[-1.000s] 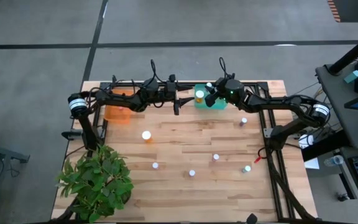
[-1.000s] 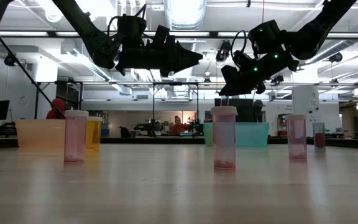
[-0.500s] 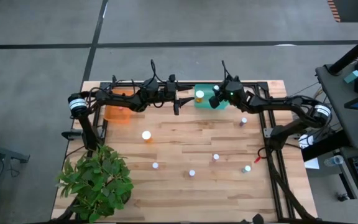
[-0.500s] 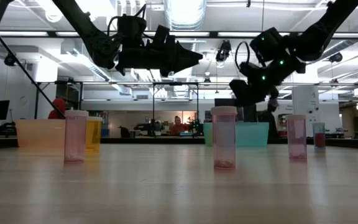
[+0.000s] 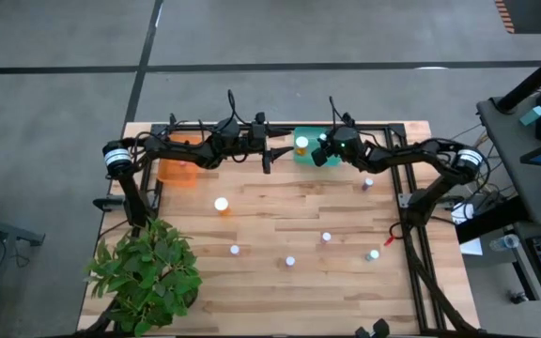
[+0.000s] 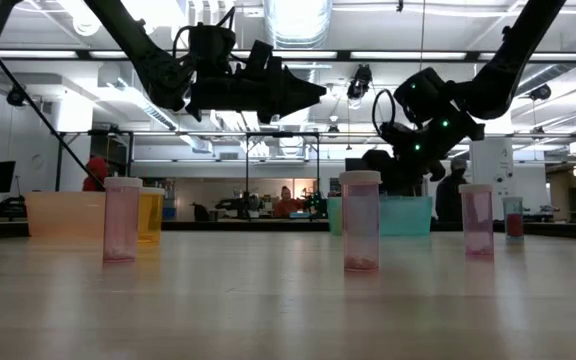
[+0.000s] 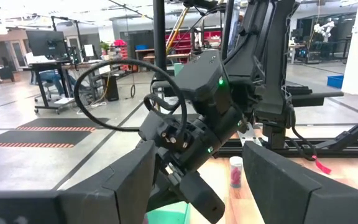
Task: Pick and place medicine bottles into bin by pill shape (circle, oval)
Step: Put the blue capsule bottle into the green bin
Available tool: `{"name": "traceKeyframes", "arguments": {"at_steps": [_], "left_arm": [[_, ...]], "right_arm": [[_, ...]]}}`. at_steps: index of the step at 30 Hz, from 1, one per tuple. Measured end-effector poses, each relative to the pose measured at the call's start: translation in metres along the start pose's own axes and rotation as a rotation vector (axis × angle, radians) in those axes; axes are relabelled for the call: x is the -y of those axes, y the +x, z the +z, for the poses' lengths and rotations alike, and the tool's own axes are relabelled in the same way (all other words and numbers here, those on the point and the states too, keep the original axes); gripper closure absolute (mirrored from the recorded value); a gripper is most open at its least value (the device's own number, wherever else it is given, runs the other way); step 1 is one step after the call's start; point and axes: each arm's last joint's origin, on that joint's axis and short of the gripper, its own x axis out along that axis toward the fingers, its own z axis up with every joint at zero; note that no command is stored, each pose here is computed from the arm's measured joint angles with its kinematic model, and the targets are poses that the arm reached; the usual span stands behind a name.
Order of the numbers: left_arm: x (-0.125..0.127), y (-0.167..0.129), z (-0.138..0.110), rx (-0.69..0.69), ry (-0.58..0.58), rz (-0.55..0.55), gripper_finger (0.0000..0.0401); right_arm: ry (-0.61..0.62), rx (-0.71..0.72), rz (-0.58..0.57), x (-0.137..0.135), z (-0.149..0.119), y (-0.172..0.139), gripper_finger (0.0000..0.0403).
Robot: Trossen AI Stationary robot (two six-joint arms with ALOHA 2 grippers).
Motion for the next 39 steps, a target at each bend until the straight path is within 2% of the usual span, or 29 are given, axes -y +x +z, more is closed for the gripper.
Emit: {"name": "traceKeyframes", "arguments": {"at_steps": [39], "left_arm": [[0.0000, 0.0000, -0.0001, 0.000, -0.001, 0.000, 0.0177]], "right_arm": [[0.010, -0.045, -0.017, 0.0000, -0.0092, 0.0051, 0.0296]]}}
